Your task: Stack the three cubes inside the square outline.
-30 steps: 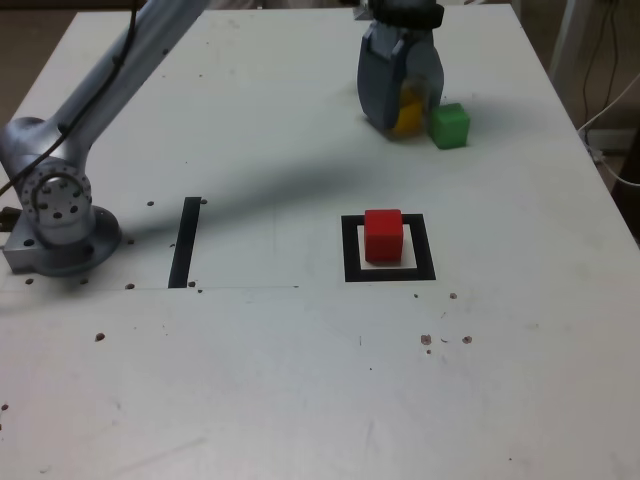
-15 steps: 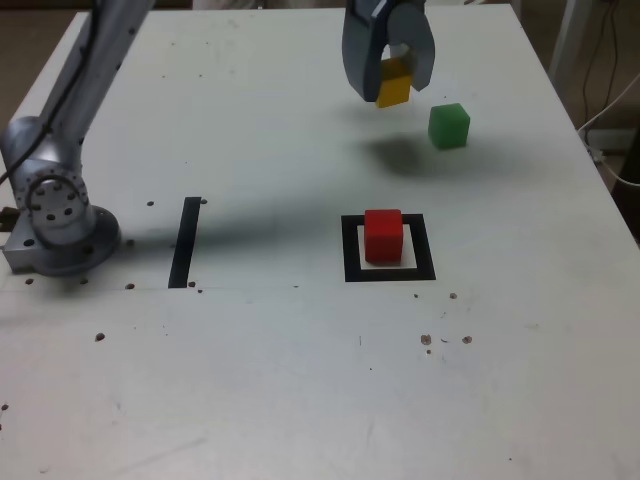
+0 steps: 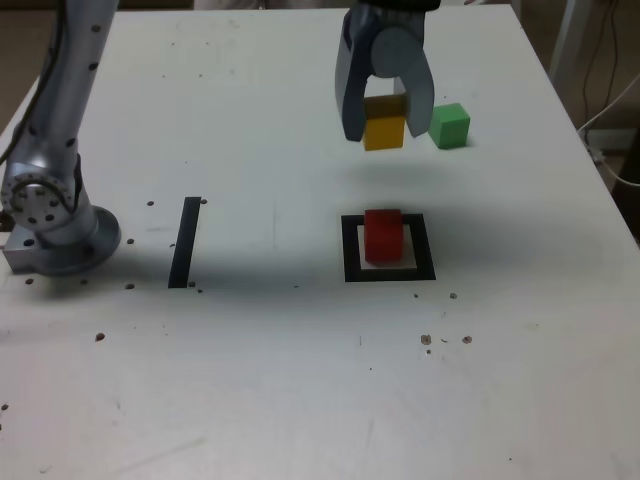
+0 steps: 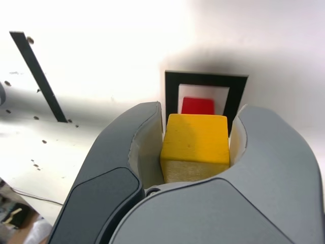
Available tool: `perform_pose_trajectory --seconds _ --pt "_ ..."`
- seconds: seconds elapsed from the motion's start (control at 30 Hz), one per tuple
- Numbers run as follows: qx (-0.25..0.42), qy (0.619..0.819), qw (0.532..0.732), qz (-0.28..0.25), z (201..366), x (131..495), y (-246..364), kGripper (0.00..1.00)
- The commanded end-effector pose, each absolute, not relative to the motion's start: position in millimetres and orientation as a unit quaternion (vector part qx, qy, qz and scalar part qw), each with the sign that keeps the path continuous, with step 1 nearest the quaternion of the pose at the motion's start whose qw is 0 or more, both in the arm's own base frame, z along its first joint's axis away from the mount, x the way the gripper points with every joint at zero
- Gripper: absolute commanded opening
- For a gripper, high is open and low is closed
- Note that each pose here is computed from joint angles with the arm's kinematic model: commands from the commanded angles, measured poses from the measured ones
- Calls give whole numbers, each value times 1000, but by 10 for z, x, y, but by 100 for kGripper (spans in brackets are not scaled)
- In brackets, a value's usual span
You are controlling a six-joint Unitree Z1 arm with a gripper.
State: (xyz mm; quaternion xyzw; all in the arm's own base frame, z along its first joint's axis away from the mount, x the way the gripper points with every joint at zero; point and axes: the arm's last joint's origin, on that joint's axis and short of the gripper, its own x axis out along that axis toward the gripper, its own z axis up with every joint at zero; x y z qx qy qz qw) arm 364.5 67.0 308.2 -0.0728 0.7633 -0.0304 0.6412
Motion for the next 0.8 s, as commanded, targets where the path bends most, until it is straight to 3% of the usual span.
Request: perform_pose_trajectory --seconds 0.0,0.37,0.77 --pt "-65 770 634 -38 3094 3618 526 23" --pt "-43 778 624 -61 2854 3691 142 23" --pt "-37 775 627 -65 2595 3716 96 23"
